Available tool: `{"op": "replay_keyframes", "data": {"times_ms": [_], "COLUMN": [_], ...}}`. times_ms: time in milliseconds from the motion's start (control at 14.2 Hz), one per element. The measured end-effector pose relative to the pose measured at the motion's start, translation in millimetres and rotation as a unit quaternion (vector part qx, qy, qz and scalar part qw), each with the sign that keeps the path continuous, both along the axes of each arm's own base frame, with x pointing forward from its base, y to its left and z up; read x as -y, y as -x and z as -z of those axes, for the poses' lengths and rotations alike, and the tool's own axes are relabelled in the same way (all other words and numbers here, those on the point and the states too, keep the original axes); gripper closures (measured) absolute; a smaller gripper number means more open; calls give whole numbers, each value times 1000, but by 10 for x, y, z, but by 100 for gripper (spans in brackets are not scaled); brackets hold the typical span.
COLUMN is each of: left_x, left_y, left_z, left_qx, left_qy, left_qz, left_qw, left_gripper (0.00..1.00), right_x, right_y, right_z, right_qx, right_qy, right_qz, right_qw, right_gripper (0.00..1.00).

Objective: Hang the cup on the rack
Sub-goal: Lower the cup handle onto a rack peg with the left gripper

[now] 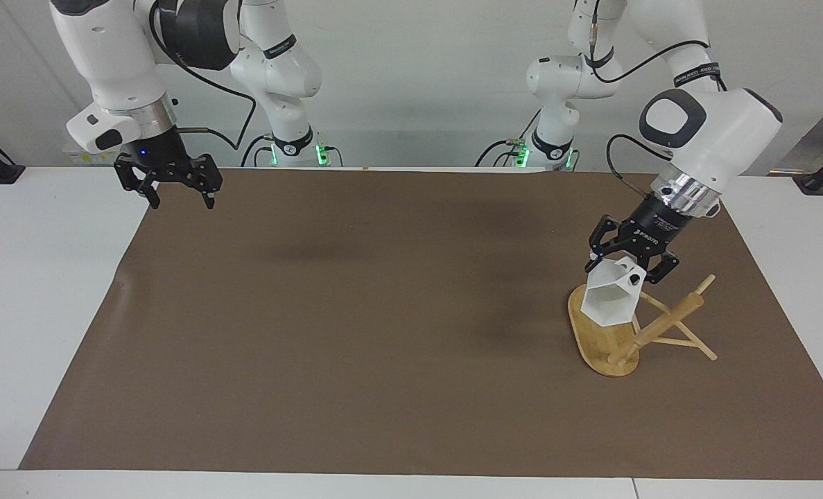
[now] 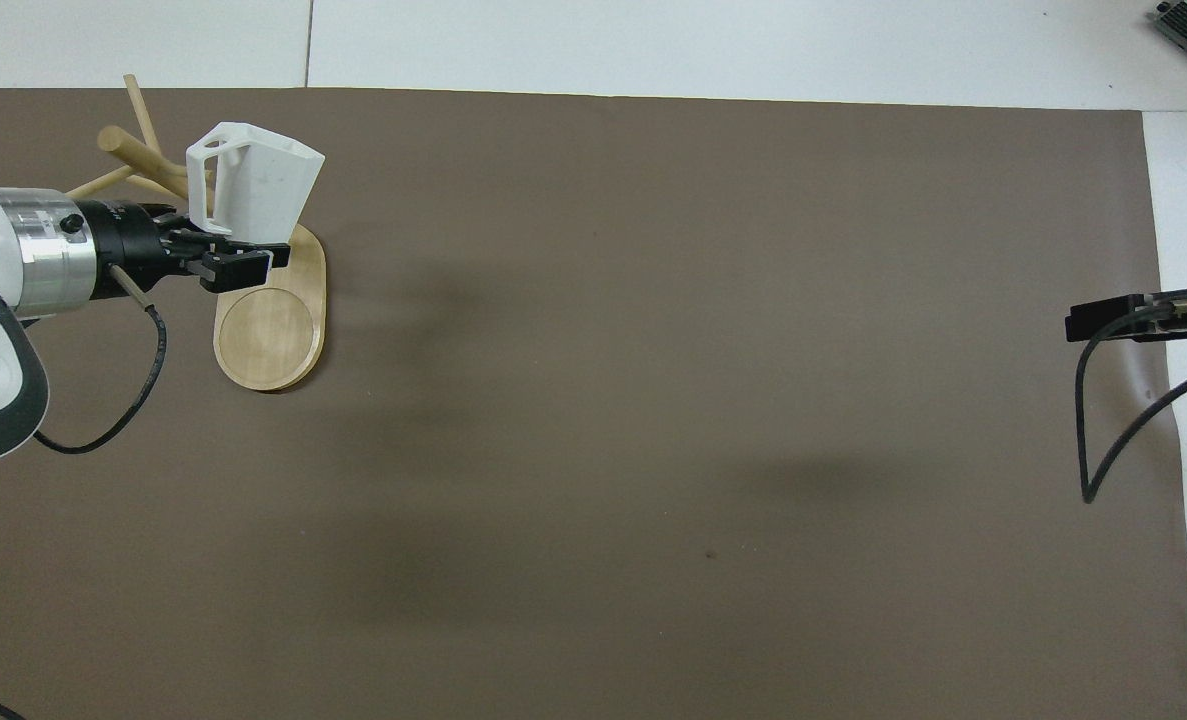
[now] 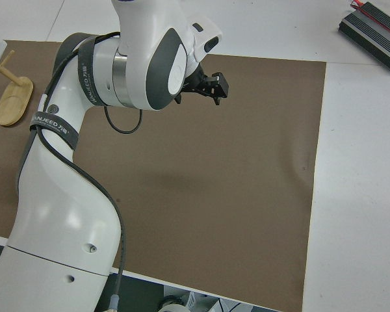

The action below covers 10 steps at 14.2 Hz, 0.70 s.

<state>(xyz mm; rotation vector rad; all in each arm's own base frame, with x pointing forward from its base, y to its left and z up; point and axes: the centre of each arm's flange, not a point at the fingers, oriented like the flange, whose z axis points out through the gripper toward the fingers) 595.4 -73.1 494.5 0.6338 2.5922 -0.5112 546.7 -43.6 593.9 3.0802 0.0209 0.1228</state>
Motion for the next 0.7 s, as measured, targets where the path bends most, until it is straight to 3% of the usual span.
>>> {"op": "replay_keyframes", "data": {"times_ms": [702], "left_x": [3], "left_y": [-83], "left_z": [263], "left_qx": [13], "left_qy": [-6], "left_qz": [-40], "left_qw": [999], "left_gripper": [31], "right_x": [-219], "right_y": [108], "right_z": [-386], "right_qx": [15], "right_qy": [6], "right_qz": [-16], "right_qw": [1000], "right_gripper": [0]}}
